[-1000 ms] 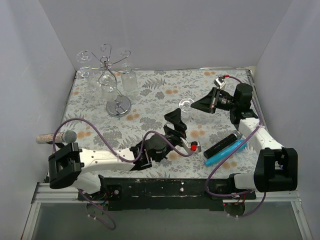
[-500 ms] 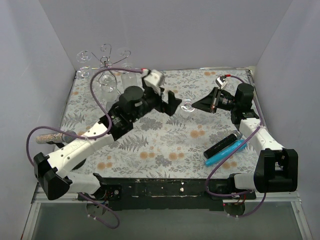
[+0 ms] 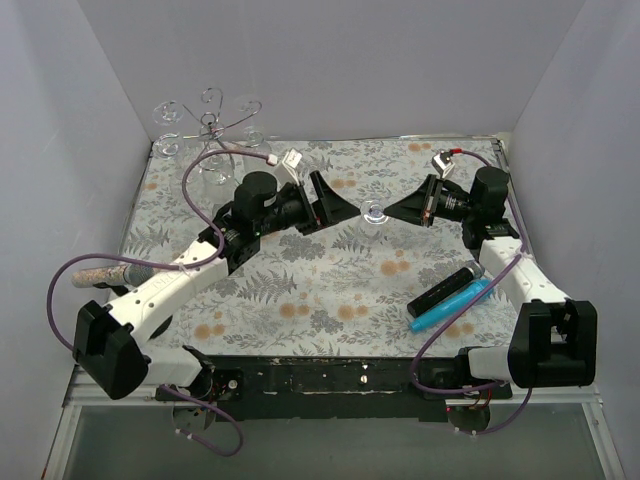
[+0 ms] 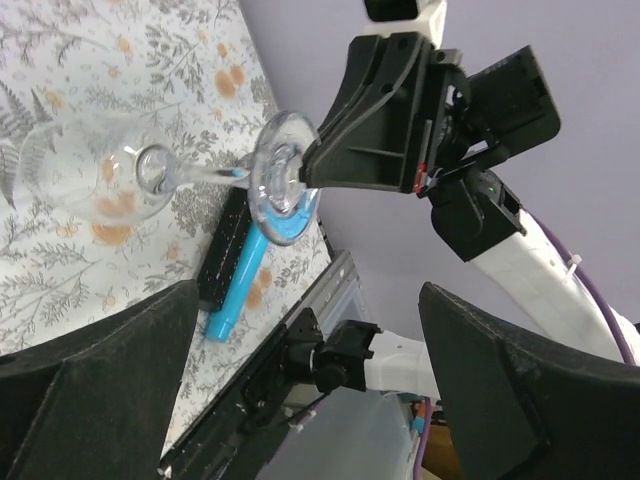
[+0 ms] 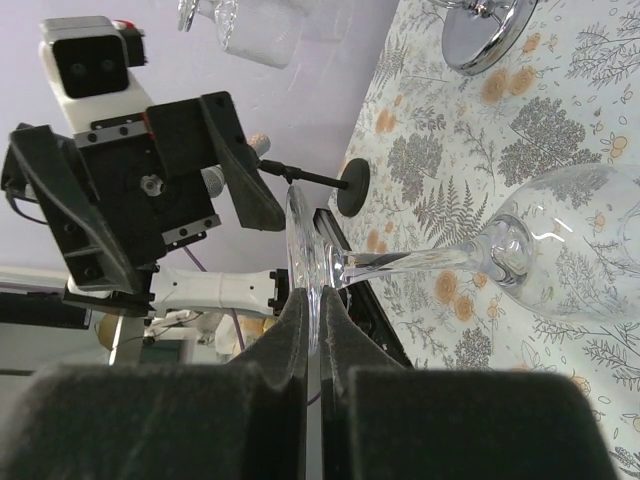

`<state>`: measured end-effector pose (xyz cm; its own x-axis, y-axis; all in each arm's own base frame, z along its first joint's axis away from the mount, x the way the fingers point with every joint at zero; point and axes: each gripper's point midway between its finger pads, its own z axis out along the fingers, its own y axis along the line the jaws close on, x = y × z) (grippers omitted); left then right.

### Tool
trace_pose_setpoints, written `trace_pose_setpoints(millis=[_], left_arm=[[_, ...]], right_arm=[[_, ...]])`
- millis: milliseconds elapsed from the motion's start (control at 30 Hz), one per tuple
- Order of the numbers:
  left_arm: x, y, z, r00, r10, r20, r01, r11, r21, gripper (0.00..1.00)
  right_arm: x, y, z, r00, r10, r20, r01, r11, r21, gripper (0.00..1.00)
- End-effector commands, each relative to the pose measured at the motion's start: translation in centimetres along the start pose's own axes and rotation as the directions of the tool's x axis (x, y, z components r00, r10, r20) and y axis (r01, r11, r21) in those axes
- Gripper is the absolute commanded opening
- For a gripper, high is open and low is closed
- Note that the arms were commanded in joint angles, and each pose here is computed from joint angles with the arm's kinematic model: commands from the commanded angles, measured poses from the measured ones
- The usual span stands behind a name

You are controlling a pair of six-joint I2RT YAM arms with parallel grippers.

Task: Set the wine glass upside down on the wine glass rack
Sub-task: Turn the wine glass upside down at the wine rack.

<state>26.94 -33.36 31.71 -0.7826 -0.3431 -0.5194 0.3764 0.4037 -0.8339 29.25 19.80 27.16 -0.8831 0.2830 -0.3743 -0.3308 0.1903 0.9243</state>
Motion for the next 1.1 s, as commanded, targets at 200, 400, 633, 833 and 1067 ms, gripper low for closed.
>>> trace_pose_setpoints(millis=[200,400,633,833,1067], left_arm=[[0.8,-0.4,-2.2,0.994,-0.082,0.067,0.076,0.994,0.083,0.93],[0.5,0.3,-2.8,0.986,-0.101,0.130,0.091,0.993,0.077,0.93],[0.9,0.8,-2.9,0.976,-0.139,0.167,0.128,0.989,0.077,0.93],[1.0,0.5,-2.7,0.970,-0.152,0.192,0.137,0.987,0.086,0.93],[1.3,0.7,-2.3,0.960,-0.171,0.219,0.157,0.984,0.080,0.93]], right_arm=[[0.5,2.4,-0.8,0.994,-0.109,0.007,0.109,0.993,-0.054,0.01],[0.5,2.3,-0.9,0.994,-0.110,0.012,0.110,0.993,-0.051,0.01],[0.6,2.1,-0.8,0.994,-0.110,0.011,0.110,0.993,-0.052,0.01],[0.7,2.1,-0.8,0.994,-0.108,0.009,0.109,0.993,-0.055,0.01],[0.7,2.0,-0.8,0.994,-0.107,0.009,0.107,0.993,-0.055,0.01]])
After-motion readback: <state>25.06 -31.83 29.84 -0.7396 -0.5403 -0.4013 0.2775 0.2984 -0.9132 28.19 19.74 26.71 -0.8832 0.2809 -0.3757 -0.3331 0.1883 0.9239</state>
